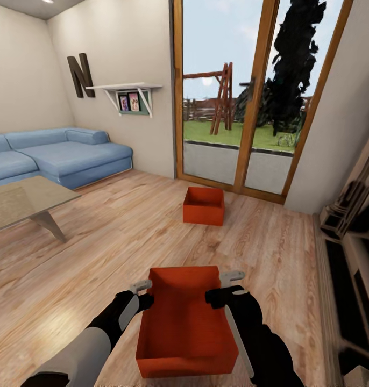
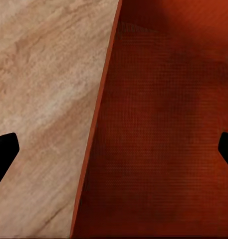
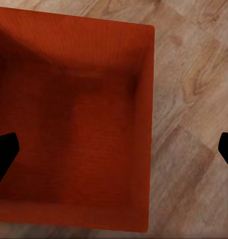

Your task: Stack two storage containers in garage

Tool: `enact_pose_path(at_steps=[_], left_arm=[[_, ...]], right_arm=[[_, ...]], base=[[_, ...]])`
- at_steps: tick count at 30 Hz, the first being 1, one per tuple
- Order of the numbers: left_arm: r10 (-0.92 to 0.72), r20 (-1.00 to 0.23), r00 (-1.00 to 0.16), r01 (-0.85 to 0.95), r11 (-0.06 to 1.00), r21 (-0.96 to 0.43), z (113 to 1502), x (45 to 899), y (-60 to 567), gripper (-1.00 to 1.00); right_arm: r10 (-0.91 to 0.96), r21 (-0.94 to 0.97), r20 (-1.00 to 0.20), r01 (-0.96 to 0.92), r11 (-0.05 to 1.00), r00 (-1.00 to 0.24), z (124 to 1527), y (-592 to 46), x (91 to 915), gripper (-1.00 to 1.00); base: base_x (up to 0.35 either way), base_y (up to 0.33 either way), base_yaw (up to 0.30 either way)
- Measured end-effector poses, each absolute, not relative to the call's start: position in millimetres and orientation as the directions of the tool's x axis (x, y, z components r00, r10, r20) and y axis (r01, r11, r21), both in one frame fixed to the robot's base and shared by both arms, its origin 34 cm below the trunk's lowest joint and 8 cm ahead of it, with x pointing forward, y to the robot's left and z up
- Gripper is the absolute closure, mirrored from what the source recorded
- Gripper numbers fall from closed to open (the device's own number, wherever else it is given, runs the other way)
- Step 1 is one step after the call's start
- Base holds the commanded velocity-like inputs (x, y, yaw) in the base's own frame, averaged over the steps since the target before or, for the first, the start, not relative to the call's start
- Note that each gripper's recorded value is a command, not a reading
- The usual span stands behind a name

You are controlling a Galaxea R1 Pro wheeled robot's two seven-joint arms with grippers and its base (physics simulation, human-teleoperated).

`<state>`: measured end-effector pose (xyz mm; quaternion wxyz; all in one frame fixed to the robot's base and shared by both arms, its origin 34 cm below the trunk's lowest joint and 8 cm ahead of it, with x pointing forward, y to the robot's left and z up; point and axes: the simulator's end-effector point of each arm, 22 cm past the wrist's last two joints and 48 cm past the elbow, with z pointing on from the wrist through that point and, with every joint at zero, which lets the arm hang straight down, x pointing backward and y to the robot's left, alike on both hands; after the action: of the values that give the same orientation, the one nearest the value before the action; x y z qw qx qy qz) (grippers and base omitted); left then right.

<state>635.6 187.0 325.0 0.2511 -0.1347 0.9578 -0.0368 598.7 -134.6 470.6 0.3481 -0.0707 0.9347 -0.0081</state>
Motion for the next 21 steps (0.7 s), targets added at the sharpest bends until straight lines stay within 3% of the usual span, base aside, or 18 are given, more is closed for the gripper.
enact_pose_path(at_steps=[14, 21], left_arm=[[-0.236, -0.319, -0.918, -0.217, 0.972, -0.095, 281, 600, 183, -1.0], [-0.221, -0.255, -0.941, -0.233, 0.972, 0.019, 264, 581, 206, -1.0]], right_arm=[[-0.13, -0.055, -0.605, -0.122, 0.991, -0.786, 445, -138, 596, -1.0], [-0.13, -0.052, -0.582, -0.124, 0.991, -0.803, 430, -138, 594, -1.0]], base=[[0.0, 0.0, 0.0], [0.0, 0.0, 0.0]])
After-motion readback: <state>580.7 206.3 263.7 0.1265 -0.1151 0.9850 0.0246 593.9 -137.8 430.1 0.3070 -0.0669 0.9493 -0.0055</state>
